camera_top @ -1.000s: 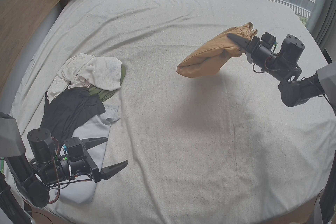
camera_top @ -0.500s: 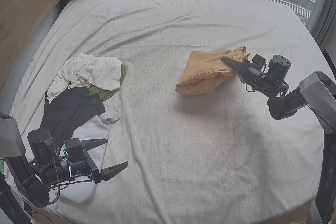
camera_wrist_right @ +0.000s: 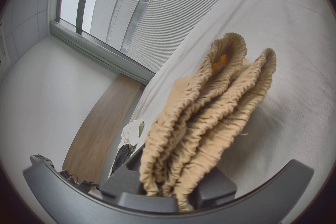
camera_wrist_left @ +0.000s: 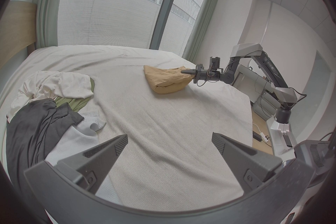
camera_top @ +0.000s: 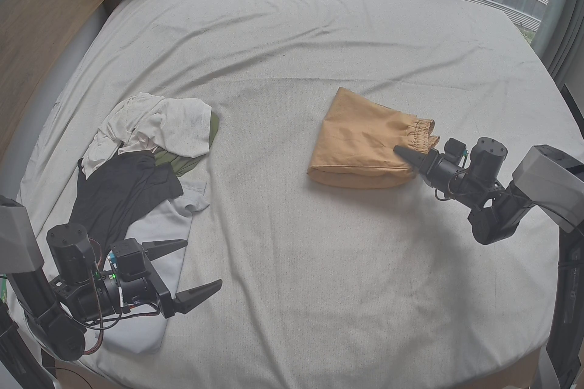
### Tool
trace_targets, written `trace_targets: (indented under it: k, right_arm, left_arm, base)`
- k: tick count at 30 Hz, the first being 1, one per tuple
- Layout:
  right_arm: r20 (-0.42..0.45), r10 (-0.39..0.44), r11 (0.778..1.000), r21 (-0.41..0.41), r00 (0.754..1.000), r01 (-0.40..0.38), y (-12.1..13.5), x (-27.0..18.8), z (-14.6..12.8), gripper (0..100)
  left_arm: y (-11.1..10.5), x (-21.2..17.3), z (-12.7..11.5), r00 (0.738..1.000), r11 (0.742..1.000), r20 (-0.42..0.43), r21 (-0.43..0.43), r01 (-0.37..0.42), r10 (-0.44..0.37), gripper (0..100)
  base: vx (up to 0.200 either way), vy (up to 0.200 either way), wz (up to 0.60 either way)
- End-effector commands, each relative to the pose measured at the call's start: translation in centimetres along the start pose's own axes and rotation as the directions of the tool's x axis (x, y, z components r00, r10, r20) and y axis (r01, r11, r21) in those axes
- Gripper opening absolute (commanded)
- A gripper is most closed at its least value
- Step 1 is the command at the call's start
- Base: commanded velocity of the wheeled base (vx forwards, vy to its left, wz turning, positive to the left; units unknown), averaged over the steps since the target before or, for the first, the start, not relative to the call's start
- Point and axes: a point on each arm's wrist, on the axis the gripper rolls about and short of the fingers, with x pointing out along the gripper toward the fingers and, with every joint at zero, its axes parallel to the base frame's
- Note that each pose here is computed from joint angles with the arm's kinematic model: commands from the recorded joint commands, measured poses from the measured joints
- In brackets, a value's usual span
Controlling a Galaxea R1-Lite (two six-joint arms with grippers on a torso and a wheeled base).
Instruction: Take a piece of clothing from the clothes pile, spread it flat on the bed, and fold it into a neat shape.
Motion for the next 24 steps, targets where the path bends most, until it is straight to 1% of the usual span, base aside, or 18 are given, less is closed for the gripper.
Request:
trace_targets:
  k: [1, 7, 8, 12, 13, 15, 17, 22, 24]
  right_arm:
    - [-0.025, -0.028, 0.999, 0.023, 0.999, 0.028, -1.0, -0.5, -1.2, 0]
    - [-0.029, -0.032, 0.999, 0.025, 0.999, 0.033, -1.1, -0.8, -1.7, 0]
    - [-0.035, -0.037, 0.999, 0.03, 0.999, 0.038, -1.1, -1.0, -1.9, 100]
    - [-0.045, -0.047, 0.999, 0.012, 0.998, 0.048, -1.2, -1.3, -2.2, 100]
    - [-0.066, -0.073, 0.997, -0.027, 0.995, 0.071, -1.4, -2.1, -2.8, 100]
    - [-0.085, -0.101, 0.994, -0.041, 0.991, 0.098, -1.5, -3.2, -3.3, 100]
    - [-0.095, -0.116, 0.992, -0.057, 0.989, 0.111, -0.9, -4.3, -3.5, 100]
    - [-0.058, -0.15, 0.986, -0.085, 0.987, 0.144, 0.6, -8.2, -2.8, 100]
    - [-0.022, -0.16, 0.983, -0.098, 0.987, 0.157, 1.7, -10.2, -2.0, 100]
  left_arm:
    - [0.0, 0.0, 0.1, 1.0, 1.0, 0.004, 0.002, -0.001, 0.001, 100]
    - [0.0, 0.0, 0.1, 1.0, 1.0, 0.005, 0.003, -0.001, 0.001, 100]
    - [0.0, 0.0, 0.1, 1.0, 1.0, 0.005, 0.003, -0.001, 0.001, 100]
    - [0.0, 0.0, 0.1, 1.0, 1.0, 0.005, 0.003, -0.001, 0.001, 100]
    - [0.0, 0.0, 0.1, 1.0, 1.0, 0.002, 0.002, 0.0, 0.0, 100]
    - [0.0, 0.0, 0.1, 1.0, 1.0, 0.004, 0.001, -0.001, 0.001, 100]
    - [0.0, 0.0, 0.1, 1.0, 1.0, 0.002, -0.003, 0.0, 0.0, 100]
    - [-0.1, 0.0, 0.2, 1.0, 1.0, 0.009, -0.024, 0.011, -0.011, 100]
    - [-0.4, -0.4, 0.8, 0.999, 0.999, 0.034, -0.04, 0.033, -0.032, 100]
  base:
    - [0.0, 0.0, 0.0]
    - [0.0, 0.0, 0.0]
    - [0.0, 0.0, 0.0]
    - [0.0, 0.0, 0.0]
    - [0.0, 0.0, 0.0]
    - [0.0, 0.0, 0.0]
    - [0.0, 0.0, 0.0]
    - [0.0, 0.0, 0.0]
    - [0.0, 0.0, 0.0]
